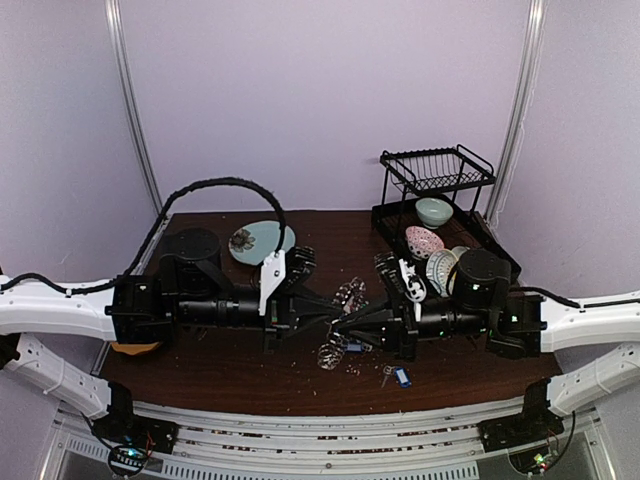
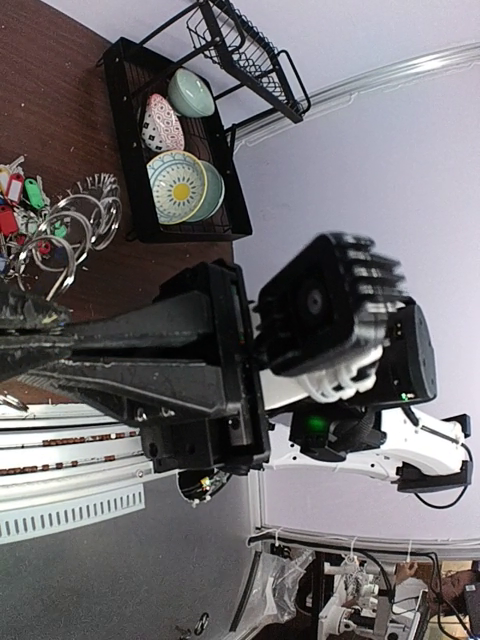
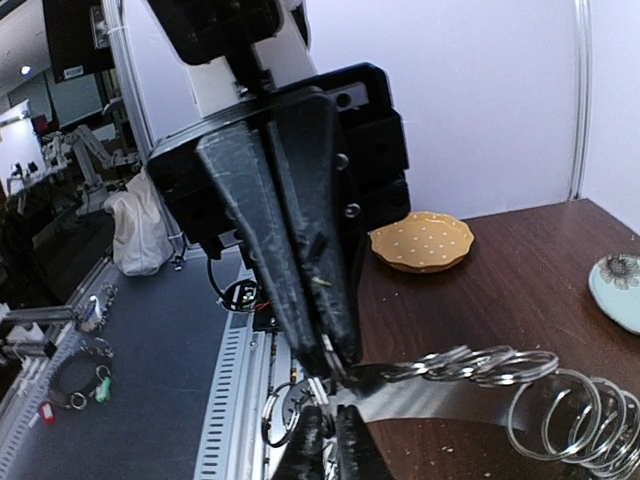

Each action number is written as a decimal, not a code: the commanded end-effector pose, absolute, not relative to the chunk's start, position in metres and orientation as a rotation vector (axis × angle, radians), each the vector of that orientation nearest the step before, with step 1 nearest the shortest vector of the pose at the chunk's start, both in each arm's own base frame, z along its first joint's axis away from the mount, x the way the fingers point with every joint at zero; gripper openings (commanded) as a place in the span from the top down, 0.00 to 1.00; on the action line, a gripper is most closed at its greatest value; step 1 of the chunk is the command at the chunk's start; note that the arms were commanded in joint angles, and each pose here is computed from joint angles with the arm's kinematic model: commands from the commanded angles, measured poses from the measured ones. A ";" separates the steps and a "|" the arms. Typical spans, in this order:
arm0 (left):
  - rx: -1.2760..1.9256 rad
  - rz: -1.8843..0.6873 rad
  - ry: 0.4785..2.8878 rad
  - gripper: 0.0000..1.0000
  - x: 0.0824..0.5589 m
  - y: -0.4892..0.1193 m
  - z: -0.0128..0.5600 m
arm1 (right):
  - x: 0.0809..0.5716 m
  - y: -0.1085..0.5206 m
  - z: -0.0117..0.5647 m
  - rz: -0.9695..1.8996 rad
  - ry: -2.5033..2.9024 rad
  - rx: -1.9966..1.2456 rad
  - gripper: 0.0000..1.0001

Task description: Put the keys on the keyring

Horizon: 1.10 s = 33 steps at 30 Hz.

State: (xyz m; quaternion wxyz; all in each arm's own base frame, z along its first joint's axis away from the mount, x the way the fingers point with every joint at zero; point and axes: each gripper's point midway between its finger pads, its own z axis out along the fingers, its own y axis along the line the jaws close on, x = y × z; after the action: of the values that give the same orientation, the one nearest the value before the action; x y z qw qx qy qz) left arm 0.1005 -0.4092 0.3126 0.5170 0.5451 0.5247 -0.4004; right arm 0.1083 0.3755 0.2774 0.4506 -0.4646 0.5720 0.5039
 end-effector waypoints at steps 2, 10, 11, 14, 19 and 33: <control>1.246 -0.987 1.166 1.00 0.098 -0.409 0.343 | 0.106 0.375 0.287 1.248 1.380 -1.147 1.00; 1.128 -0.891 1.359 1.00 0.127 -0.403 0.325 | 0.111 0.358 0.308 1.138 1.335 -1.129 1.00; 1.131 -0.893 1.372 0.98 0.127 -0.403 0.322 | 0.113 0.357 0.310 1.112 1.337 -1.129 1.00; 1.161 -0.922 1.372 0.65 0.120 -0.400 0.320 | 0.125 0.355 0.308 1.006 1.387 -1.144 1.00; 1.178 -0.915 1.313 0.54 0.112 -0.385 0.336 | 0.149 0.349 0.301 0.780 1.478 -1.175 1.00; 1.271 -0.767 1.326 0.70 0.126 -0.402 0.323 | 0.130 0.361 0.321 0.750 1.331 -1.311 1.00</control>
State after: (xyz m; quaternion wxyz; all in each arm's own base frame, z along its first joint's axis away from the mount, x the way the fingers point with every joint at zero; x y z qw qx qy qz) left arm 0.1205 -0.3994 0.3065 0.5147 0.5389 0.5765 -0.3352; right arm 0.1402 0.3563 0.2936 0.5079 -0.5483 0.5989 0.2875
